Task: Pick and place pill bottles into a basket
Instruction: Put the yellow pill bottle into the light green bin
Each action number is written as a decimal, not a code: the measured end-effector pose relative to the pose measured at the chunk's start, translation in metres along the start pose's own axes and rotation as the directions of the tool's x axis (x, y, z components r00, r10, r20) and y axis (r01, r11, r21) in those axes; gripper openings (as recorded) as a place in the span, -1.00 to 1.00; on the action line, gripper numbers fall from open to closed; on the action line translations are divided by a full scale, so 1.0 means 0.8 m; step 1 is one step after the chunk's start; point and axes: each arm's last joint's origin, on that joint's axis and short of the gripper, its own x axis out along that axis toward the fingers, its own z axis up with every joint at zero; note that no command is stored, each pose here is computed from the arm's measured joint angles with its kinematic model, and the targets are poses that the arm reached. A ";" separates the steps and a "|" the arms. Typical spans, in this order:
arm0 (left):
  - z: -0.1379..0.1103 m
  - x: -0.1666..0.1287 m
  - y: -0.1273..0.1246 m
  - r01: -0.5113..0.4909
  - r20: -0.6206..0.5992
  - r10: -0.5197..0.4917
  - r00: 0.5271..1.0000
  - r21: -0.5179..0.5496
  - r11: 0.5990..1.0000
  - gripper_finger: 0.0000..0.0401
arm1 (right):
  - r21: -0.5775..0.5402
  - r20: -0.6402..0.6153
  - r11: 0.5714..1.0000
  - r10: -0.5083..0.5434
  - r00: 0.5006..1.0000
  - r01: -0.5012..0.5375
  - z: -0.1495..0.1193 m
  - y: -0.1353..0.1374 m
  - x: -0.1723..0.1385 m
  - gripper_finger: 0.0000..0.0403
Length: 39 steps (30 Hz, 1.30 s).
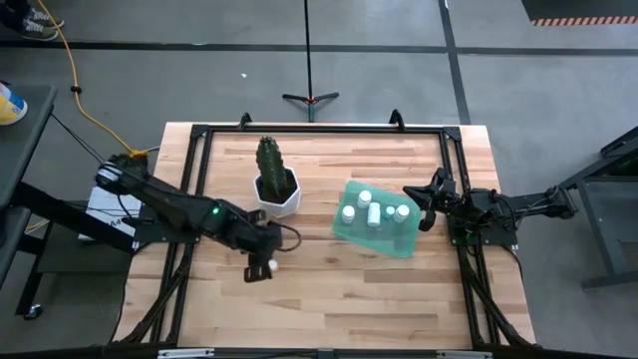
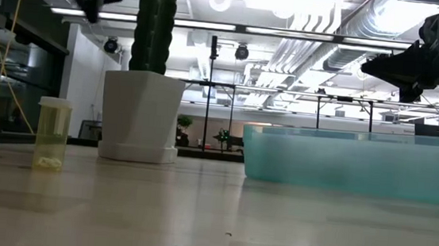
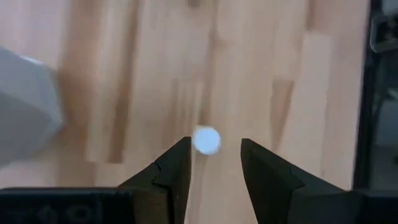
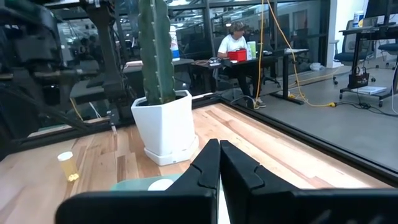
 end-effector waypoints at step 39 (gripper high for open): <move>-0.022 0.052 -0.002 -0.003 -0.087 0.002 0.996 -0.018 1.000 0.84 | -0.006 -0.006 0.999 -0.033 0.999 0.033 -0.001 -0.001 0.001 -0.99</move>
